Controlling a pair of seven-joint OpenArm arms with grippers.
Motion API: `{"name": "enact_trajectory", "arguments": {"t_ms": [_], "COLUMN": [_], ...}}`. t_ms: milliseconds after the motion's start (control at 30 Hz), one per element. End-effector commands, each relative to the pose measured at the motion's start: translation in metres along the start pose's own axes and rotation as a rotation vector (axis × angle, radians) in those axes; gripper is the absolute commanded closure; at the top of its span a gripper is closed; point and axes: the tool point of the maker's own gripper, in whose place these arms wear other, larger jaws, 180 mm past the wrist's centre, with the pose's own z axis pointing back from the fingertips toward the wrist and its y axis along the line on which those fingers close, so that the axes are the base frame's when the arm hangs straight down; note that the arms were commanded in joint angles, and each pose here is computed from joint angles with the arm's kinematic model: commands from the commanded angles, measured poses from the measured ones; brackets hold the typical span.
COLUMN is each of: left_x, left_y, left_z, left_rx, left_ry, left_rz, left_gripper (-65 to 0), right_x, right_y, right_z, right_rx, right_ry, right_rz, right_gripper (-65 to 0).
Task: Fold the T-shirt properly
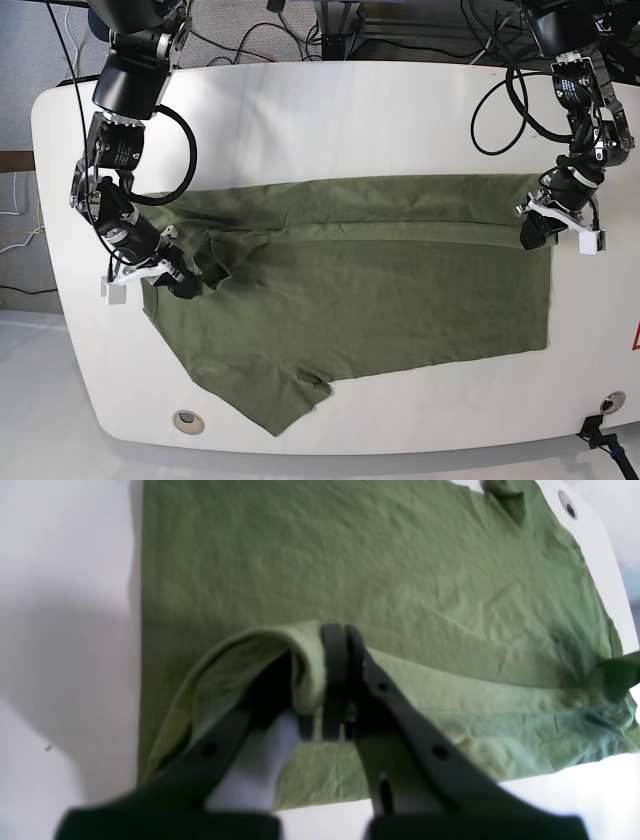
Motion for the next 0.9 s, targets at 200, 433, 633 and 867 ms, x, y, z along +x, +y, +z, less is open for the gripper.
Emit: {"name": "enact_trajectory", "arguments": {"t_ms": [200, 433, 633, 867], "left_x": [0.028, 0.070, 0.099, 0.076], "left_y": [0.016, 0.042, 0.044, 0.022], "left_z": [-0.007, -0.009, 0.010, 0.052], "left_rx": [0.015, 0.058, 0.080, 0.097], "left_ry": [-0.046, -0.079, -0.116, -0.152], "left_rz": [0.007, -0.026, -0.128, -0.364], "left_gripper": [-9.7, -20.3, -20.3, -20.3], "right_x": [0.027, 0.046, 0.066, 0.052], "right_y": [0.008, 0.014, 0.020, -0.007], "right_z": [-0.024, -0.040, -0.011, 0.054], "right_rx": [0.030, 0.014, -0.019, -0.181], "right_ry": [-0.011, 0.047, 0.047, 0.107], "right_rz": [-0.028, 0.028, 0.238, 0.585], "right_gripper": [0.0, -30.6, -48.3, -48.3]}}
